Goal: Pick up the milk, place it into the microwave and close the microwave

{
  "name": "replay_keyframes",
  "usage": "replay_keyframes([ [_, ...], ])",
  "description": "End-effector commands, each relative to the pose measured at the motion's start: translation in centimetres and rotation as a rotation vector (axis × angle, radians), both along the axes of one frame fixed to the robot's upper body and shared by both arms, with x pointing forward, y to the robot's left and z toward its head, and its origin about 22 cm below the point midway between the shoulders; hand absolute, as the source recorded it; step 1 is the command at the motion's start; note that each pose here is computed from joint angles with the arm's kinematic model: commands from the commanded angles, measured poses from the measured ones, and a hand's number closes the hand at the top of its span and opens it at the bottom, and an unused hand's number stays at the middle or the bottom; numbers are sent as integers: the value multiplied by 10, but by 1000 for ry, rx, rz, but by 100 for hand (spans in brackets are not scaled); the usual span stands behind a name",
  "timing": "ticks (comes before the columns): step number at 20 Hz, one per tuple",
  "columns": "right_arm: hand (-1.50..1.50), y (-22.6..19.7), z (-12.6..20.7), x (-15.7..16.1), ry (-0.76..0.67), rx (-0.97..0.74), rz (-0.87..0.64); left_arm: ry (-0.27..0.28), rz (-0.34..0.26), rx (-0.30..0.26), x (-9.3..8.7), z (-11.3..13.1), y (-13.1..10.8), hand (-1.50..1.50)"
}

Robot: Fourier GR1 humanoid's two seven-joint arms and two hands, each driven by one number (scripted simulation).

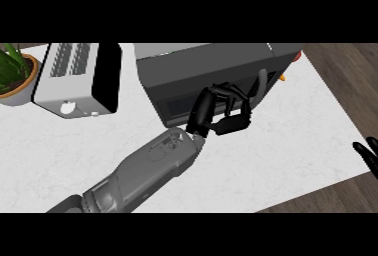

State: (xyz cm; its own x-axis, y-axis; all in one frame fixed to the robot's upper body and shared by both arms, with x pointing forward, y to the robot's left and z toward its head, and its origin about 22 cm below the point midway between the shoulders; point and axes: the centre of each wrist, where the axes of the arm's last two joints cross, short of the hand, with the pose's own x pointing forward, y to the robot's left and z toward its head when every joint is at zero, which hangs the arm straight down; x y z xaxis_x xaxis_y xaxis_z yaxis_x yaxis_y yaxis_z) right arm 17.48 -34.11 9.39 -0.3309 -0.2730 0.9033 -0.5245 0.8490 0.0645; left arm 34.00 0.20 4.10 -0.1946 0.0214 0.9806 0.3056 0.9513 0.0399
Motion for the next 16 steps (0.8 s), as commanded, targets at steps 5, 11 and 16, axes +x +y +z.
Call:
replay_keyframes([
  [5, -150, -2, 13, 3, -16, -13, 37, -7, 132, -18, 24, 6, 10, 150],
  [11, -150, 4, 15, 4, -23, 0, 101, -31, 138, -34, 21, 1, 11, 150],
  [16, -150, 7, 18, 3, -35, 8, 129, -45, 160, -45, 22, 0, 11, 150],
])
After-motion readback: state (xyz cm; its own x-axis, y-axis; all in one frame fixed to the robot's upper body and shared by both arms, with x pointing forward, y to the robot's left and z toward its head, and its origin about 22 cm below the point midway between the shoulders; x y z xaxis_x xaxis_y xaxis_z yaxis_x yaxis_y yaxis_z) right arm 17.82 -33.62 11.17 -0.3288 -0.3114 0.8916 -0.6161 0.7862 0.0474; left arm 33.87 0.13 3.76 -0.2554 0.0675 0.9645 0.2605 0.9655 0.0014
